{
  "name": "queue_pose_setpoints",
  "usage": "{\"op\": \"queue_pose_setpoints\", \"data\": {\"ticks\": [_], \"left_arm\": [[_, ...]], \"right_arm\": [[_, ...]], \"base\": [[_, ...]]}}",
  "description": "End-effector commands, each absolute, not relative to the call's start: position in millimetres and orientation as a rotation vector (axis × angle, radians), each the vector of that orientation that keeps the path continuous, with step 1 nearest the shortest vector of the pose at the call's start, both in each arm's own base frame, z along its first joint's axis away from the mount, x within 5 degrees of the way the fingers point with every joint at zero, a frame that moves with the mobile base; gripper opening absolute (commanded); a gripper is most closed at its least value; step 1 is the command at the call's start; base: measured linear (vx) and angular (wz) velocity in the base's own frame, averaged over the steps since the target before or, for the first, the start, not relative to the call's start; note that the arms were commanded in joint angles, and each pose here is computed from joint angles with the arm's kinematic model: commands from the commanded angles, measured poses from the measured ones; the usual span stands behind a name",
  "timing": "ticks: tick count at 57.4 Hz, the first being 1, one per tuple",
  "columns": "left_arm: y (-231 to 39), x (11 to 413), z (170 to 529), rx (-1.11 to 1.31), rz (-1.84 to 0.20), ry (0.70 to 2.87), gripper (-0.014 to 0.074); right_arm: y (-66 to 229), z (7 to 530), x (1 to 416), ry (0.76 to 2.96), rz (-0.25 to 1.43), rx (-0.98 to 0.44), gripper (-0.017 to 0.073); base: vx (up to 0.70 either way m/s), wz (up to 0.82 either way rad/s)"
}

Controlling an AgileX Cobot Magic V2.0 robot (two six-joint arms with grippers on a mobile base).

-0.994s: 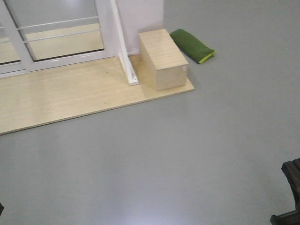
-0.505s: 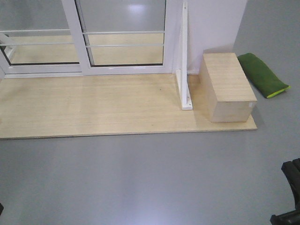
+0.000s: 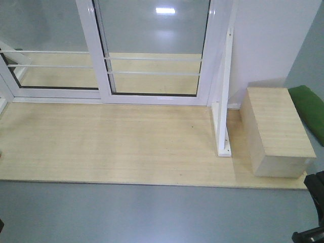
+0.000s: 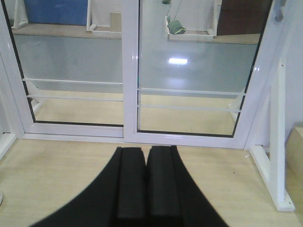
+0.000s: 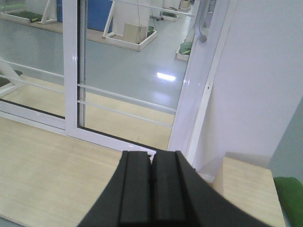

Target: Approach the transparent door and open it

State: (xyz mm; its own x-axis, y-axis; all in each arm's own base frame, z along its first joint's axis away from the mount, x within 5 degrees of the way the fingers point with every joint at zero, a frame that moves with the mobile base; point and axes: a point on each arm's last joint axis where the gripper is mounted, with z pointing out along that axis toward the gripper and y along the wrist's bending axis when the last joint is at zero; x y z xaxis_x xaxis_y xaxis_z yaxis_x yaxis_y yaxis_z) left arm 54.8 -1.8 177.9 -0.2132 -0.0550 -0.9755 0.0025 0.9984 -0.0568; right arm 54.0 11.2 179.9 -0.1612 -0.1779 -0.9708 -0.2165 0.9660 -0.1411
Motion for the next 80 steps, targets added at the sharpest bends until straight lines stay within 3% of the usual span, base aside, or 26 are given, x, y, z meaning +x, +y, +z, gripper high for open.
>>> {"op": "queue_pose_setpoints", "data": {"ticks": [1,45,80], "left_arm": [[-1.5,55.6,180.9,-0.052,-0.064,1.704,-0.0006],[-1.5,55.6,180.9,-0.052,-0.064,1.704,-0.0006],[-1.5,55.6,180.9,-0.052,-0.064,1.704,-0.0006]], "right_arm": [[10.3,186.8,54.5,1.648,0.016,-0.28,-0.0004],[10.3,186.8,54.5,1.648,0.016,-0.28,-0.0004],[10.3,186.8,54.5,1.648,0.016,-0.28,-0.0004]], "base": [[0.54,0.18],[0.5,0.01],[0.27,-0.1]]}}
